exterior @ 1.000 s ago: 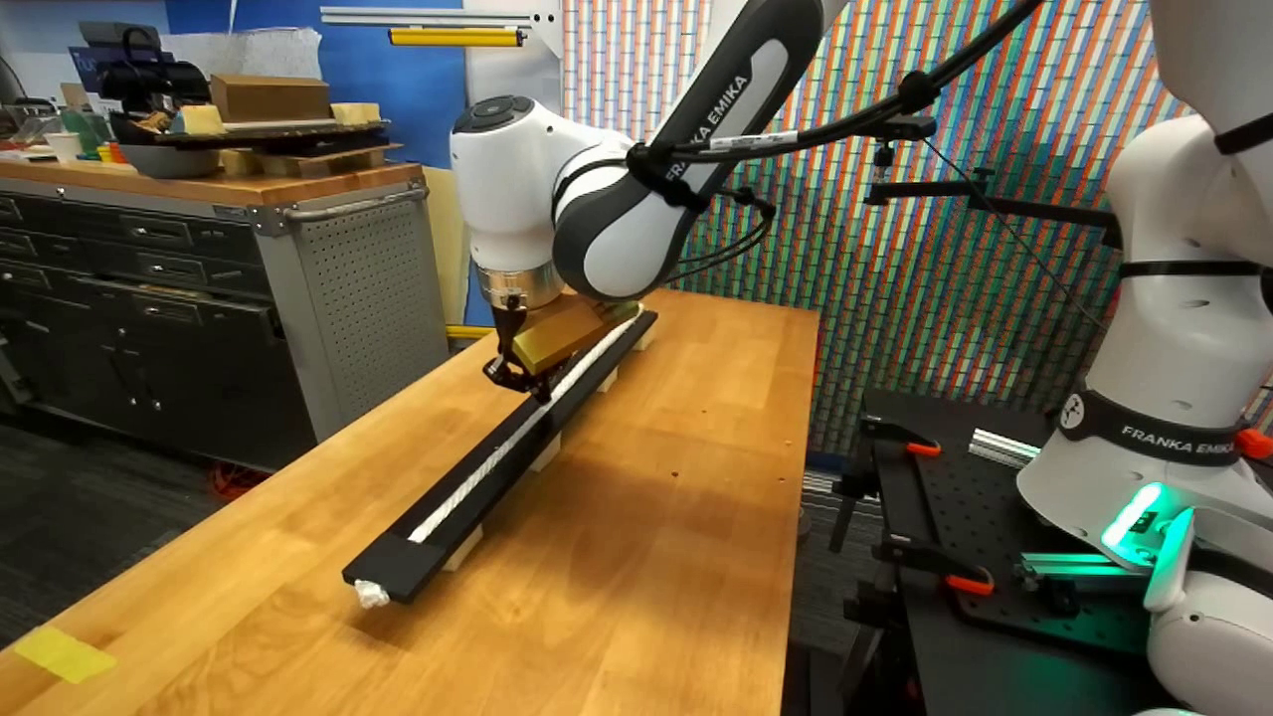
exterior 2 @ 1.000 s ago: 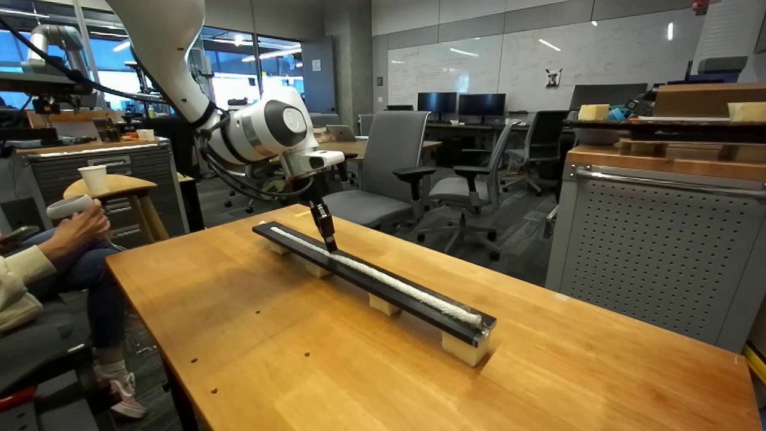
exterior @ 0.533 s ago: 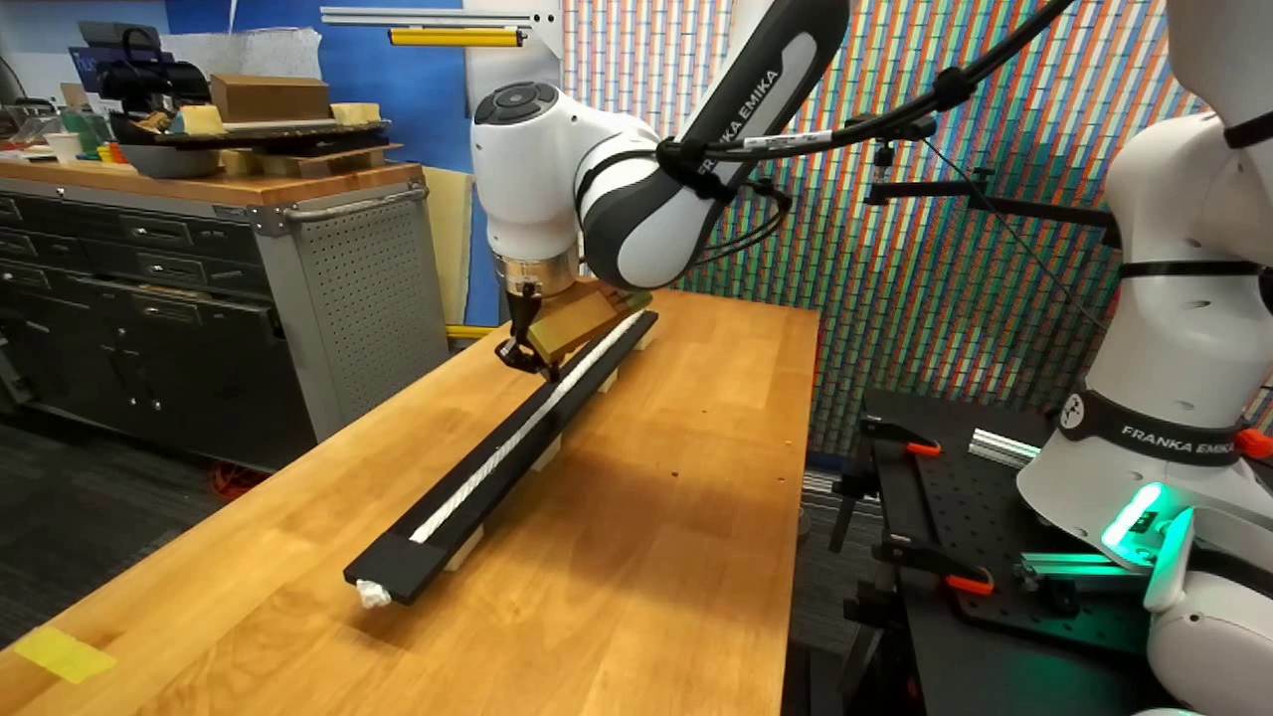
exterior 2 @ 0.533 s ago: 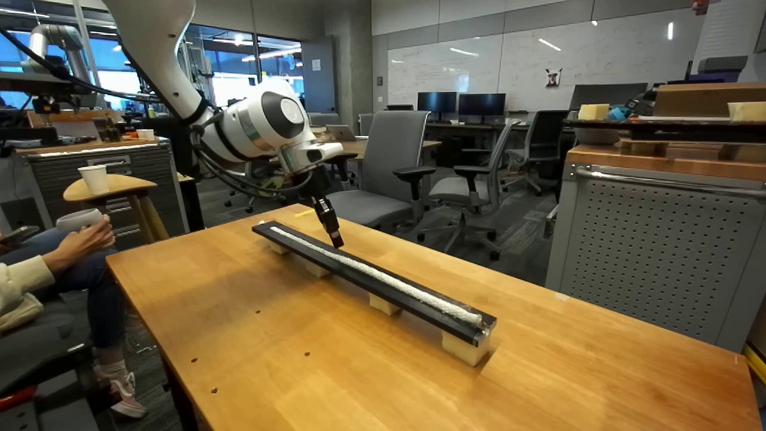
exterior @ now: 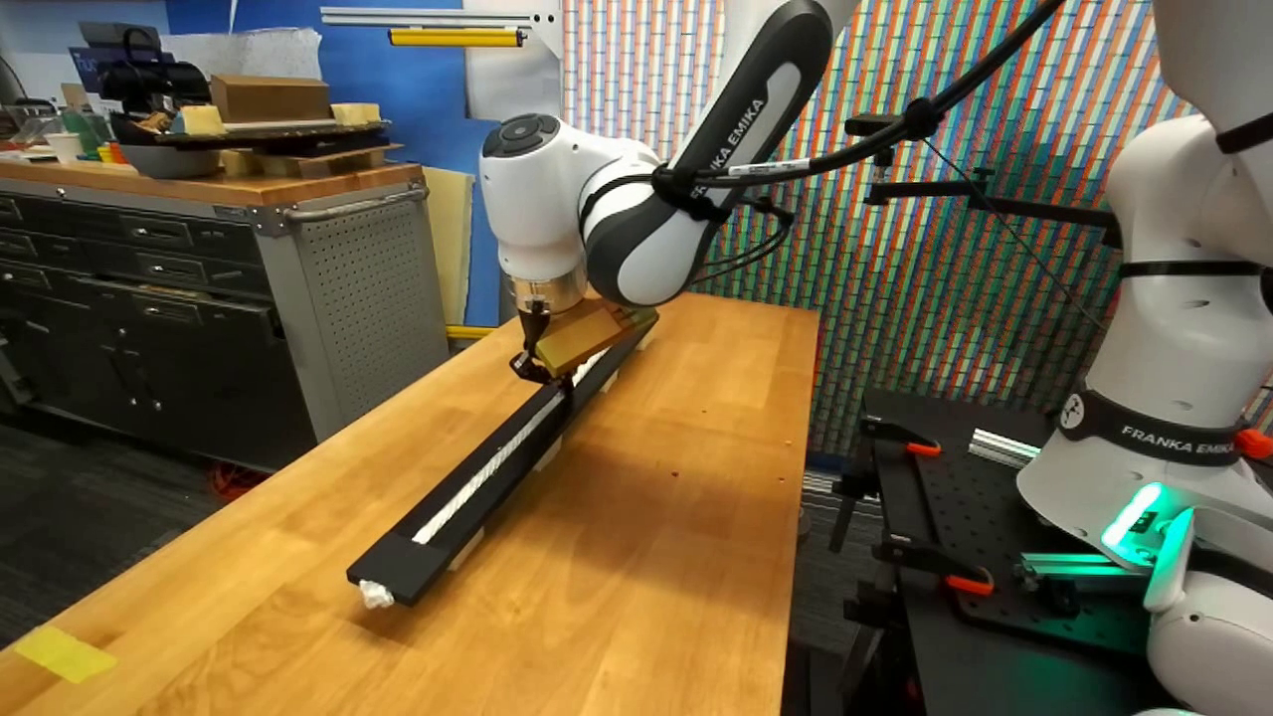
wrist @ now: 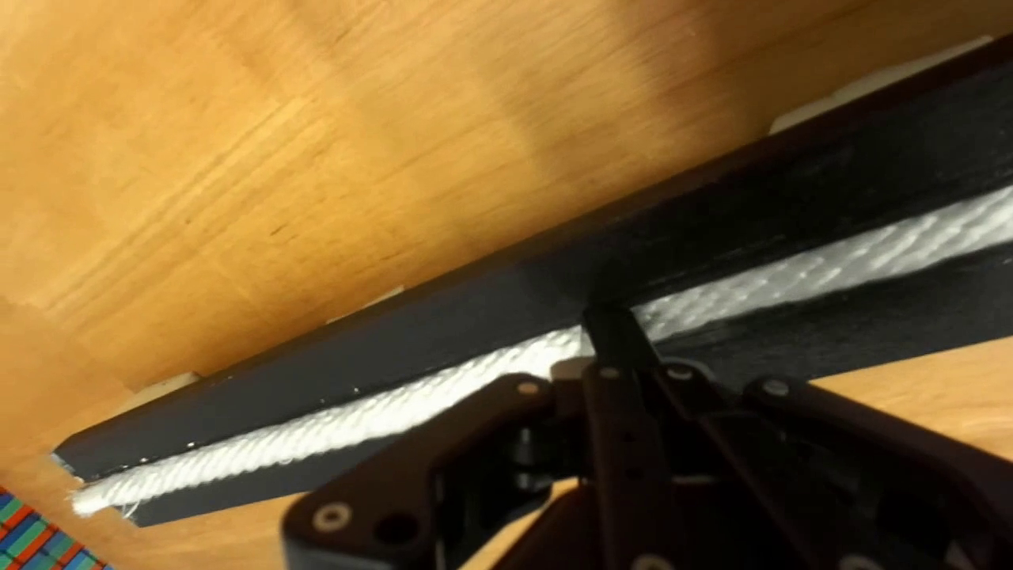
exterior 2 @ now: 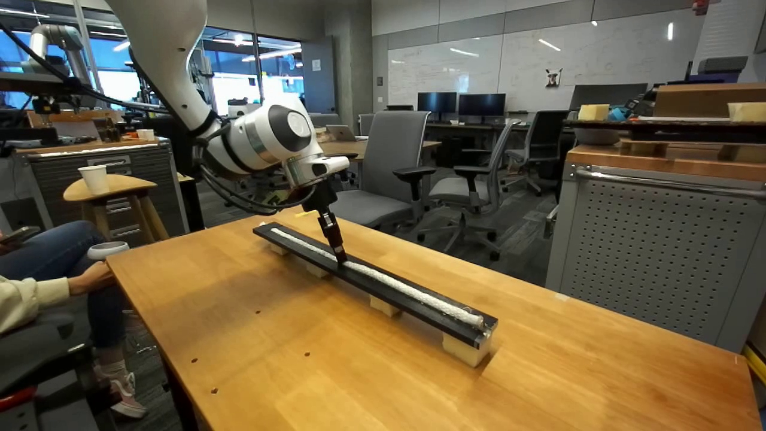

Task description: Set the rope along the middle of the black object then push it into the ridge

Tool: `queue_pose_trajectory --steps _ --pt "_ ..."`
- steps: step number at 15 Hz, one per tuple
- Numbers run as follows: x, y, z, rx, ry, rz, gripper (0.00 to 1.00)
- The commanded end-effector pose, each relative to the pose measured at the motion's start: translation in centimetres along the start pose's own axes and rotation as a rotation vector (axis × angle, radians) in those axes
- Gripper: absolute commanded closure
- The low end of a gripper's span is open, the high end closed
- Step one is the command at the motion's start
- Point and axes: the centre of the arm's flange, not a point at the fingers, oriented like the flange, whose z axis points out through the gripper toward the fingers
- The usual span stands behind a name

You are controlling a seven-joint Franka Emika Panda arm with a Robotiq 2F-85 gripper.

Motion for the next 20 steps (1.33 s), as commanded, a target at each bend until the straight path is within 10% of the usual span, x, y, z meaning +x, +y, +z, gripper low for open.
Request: queue_pose_trajectory --steps 1,20 --pt "1.1 -0.6 3.4 -0.025 -0.055 0.042 0.98" --pt "0.6 3.6 -2.7 0.048 0.012 0.245 0.98"
